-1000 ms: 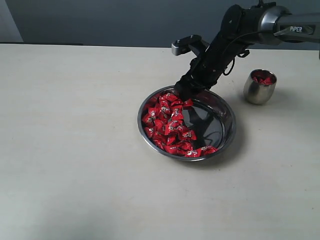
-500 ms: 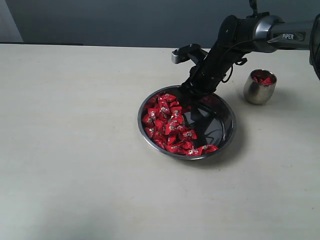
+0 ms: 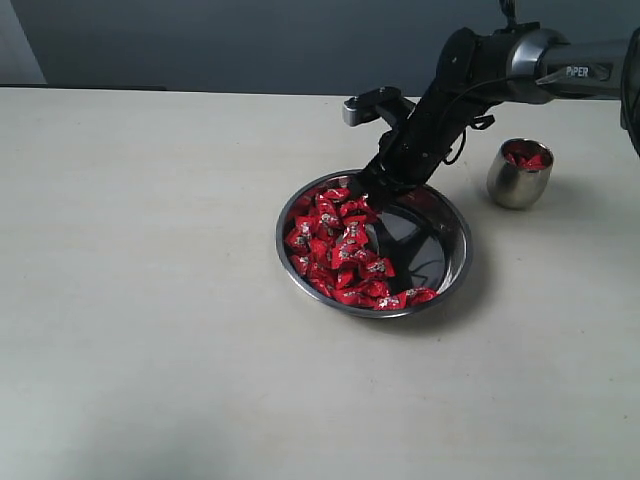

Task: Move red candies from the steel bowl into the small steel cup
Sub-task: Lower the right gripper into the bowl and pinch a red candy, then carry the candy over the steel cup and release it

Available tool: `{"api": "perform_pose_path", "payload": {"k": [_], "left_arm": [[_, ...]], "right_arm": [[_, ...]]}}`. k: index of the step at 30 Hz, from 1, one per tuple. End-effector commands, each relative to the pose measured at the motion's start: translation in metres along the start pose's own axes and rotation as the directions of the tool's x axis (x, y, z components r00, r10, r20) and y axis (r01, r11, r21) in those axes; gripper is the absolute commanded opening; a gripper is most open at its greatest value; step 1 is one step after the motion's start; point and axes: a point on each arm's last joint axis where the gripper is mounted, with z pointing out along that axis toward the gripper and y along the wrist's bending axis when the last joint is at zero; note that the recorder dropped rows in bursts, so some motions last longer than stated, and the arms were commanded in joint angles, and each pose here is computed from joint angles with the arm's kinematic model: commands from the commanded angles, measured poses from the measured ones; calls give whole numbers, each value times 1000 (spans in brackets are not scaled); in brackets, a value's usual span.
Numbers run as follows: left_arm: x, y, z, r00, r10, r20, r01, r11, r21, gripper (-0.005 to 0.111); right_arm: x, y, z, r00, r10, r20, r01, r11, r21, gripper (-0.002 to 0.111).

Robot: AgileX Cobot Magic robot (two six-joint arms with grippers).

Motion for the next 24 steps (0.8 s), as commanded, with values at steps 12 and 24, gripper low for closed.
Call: {"api": "perform_pose_path", "payload": {"k": [12,24], "left_arm": [[-1,-1,0,1000,-4,10,4,1000,10,0],[-1,-1,0,1000,-4,10,4,1000,10,0]], "right_arm": [[-11,14,-63,996,-61,61,58,997,40,-1],[27,-56,-154,971,177,158,-201,968,151,-1]]}}
